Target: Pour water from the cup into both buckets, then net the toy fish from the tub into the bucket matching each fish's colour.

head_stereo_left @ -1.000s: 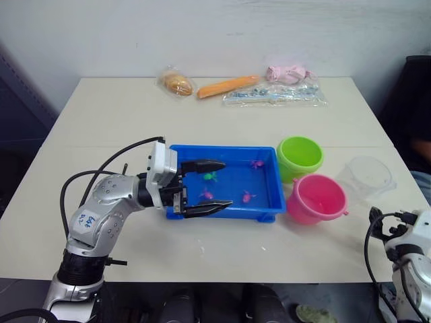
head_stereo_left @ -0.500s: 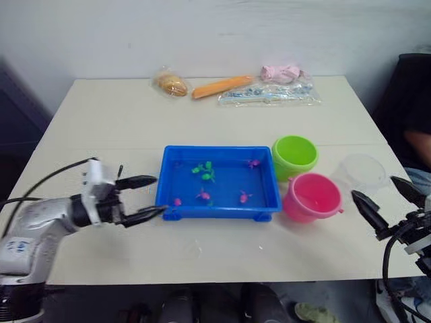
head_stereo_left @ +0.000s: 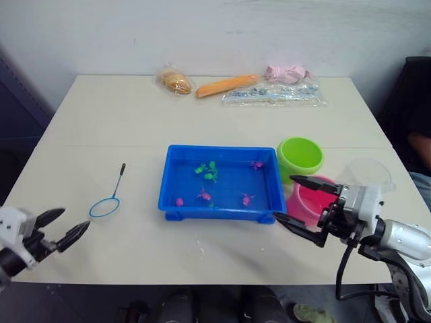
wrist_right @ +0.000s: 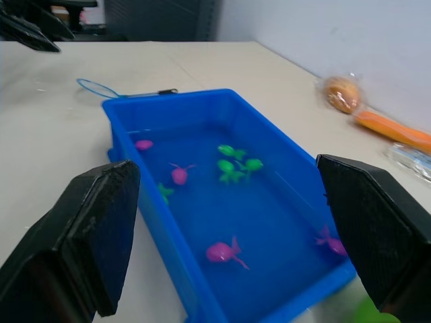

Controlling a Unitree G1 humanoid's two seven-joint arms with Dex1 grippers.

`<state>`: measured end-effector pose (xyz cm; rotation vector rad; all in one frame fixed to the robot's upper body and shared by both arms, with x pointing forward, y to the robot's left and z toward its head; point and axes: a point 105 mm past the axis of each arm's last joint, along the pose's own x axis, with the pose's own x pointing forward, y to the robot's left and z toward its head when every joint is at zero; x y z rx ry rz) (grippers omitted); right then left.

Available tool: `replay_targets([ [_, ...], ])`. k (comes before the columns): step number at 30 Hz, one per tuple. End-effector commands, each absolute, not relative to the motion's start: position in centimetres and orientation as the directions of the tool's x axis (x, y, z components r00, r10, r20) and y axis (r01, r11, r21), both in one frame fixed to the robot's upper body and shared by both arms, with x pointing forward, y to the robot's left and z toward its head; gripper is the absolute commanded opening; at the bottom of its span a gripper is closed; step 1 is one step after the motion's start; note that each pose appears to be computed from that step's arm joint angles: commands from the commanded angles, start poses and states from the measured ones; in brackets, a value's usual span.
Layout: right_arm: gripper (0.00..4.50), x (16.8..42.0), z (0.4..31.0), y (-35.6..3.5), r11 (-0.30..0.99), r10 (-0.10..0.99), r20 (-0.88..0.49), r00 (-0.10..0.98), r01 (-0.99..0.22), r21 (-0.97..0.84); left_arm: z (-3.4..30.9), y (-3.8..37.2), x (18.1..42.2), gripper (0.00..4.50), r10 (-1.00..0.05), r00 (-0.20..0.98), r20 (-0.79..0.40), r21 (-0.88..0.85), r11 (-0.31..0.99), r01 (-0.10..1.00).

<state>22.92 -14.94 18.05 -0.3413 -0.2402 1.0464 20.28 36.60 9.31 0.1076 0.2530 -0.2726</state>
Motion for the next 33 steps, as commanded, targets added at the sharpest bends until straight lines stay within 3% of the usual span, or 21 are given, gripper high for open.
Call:
replay_targets([
  [1, 4.45, 22.6, 18.4, -14.8, 0.437, 0.883, 0.039, 0.468, -0.787, -0.436, 9.9, 38.3, 18.6, 4.5, -0.156, 0.962, -0.225, 0.08, 0.981, 0.177],
  [5, 4.45, 22.4, 18.2, -14.9, 0.444, 0.879, 0.037, 0.476, -0.786, -0.43, 9.6, 38.3, 17.9, 4.5, -0.127, 0.966, -0.224, 0.065, 0.987, 0.145],
  [9, 4.45, 22.3, 18.0, -14.7, 0.439, 0.882, 0.033, 0.471, -0.793, -0.423, 10.3, 37.4, 19.8, 4.5, -0.151, 0.959, -0.239, 0.084, 0.981, 0.176],
  [14, 4.45, 21.7, 18.0, -14.7, 0.421, 0.894, 0.036, 0.447, -0.808, -0.413, 12.7, 34.3, 26.0, 4.5, -0.187, 0.952, -0.242, 0.074, 0.975, 0.21],
  [16, 4.45, 20.9, 18.1, -14.6, 0.398, 0.91, 0.047, 0.412, -0.839, -0.371, 12.6, 32.4, 28.5, 4.5, -0.195, 0.927, -0.319, 0.039, 0.975, 0.219],
  [22, 4.45, 20.3, 19.0, -14.7, 0.426, 0.901, 0.087, 0.426, -0.824, -0.373, 13.0, 30.3, 32.9, 4.5, -0.18, 0.895, -0.407, 0.02, 0.978, 0.206],
  [26, 4.45, 20.1, 19.4, -14.5, 0.448, 0.89, 0.101, 0.446, -0.806, -0.386, 10.6, 29.4, 35.6, 4.5, -0.169, 0.831, -0.531, 0.011, 0.978, 0.206],
  [33, 4.45, 20.2, 19.3, -14.6, 0.492, 0.863, 0.104, 0.495, -0.773, -0.4, 6.7, 28.8, 36.8, 4.5, -0.179, 0.701, -0.69, 0.047, 0.956, 0.291],
])
